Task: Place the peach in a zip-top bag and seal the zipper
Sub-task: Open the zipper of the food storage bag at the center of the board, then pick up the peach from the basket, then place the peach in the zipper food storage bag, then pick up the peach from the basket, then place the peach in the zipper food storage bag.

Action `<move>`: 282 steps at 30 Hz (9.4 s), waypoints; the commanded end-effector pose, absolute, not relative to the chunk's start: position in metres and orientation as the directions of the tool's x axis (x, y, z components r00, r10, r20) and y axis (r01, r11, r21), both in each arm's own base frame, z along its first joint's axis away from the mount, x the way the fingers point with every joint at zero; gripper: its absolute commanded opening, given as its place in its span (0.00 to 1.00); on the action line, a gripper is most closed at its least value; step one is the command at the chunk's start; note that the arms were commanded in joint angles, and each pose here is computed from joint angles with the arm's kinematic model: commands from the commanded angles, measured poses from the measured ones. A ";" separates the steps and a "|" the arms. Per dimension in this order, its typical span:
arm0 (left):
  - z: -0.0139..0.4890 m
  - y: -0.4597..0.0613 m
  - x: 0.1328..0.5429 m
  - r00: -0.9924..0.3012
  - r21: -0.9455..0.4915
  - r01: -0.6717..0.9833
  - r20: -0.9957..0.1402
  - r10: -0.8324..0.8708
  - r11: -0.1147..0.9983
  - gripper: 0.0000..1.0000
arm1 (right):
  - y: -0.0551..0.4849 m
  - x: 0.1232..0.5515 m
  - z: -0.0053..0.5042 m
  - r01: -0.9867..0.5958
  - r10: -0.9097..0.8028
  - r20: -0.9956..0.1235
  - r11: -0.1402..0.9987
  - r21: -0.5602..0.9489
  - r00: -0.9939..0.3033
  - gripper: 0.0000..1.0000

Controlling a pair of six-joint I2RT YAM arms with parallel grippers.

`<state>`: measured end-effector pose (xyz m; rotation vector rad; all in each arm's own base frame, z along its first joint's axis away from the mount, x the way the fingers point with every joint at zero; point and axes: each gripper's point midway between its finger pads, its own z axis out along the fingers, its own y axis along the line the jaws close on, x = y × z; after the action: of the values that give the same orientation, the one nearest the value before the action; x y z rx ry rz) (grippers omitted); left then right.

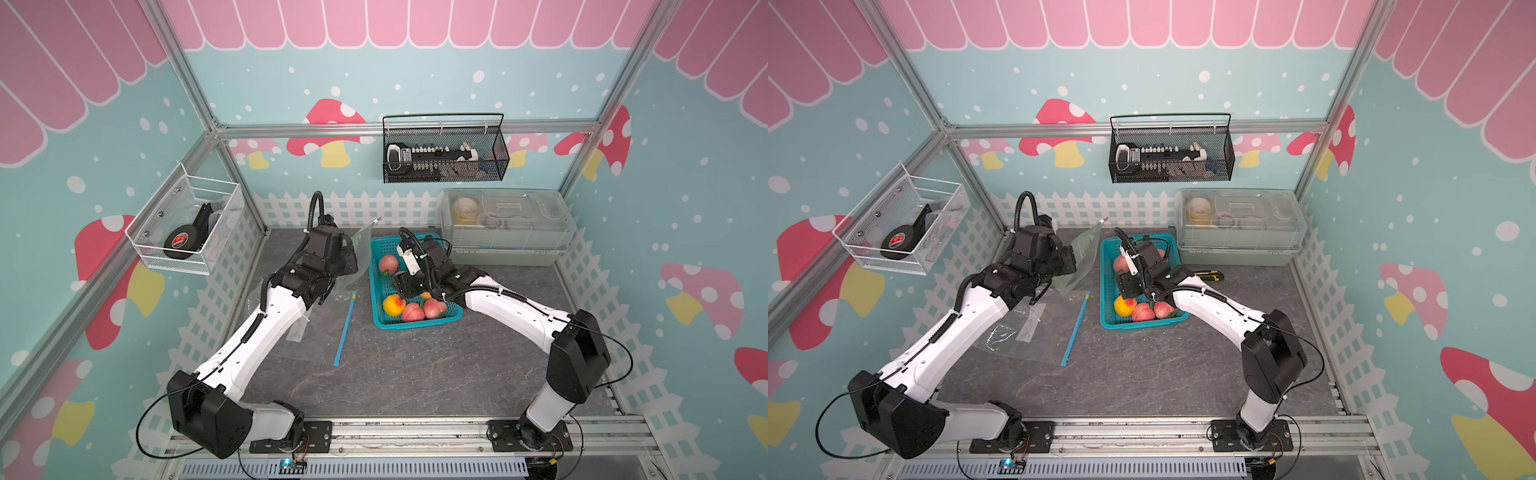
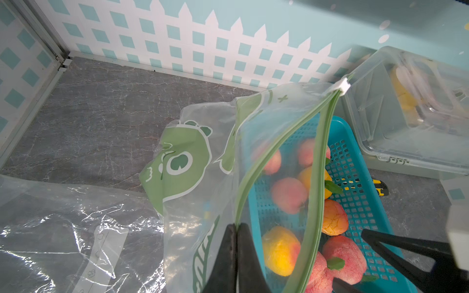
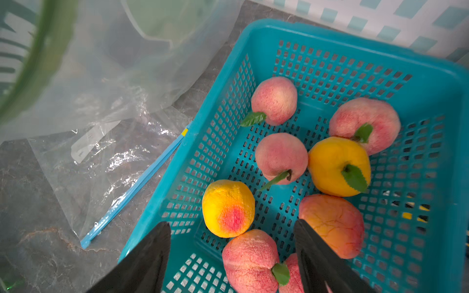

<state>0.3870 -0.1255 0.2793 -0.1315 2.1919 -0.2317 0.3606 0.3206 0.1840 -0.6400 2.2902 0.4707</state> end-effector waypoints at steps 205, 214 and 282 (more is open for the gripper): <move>0.309 -0.125 0.344 -0.554 -0.292 0.079 -0.808 -0.202 0.953 0.00 | 0.328 0.369 0.076 -0.512 -0.313 -0.522 0.806 0.295 -0.794 0.58; 0.309 -0.125 0.344 -0.552 -0.299 0.075 -0.807 -0.210 0.951 0.00 | 0.320 0.374 0.148 -0.521 -0.184 -0.664 0.778 0.352 -0.725 0.51; 0.318 -0.136 0.342 -0.535 -0.354 0.133 -0.812 -0.234 0.926 0.00 | 0.415 0.362 0.309 -0.785 -0.202 -0.852 0.531 0.319 -0.482 0.76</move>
<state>0.3457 -0.1354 0.3119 -0.0796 2.1095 -0.4496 0.3640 0.4128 0.2973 -0.7868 2.0094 0.9313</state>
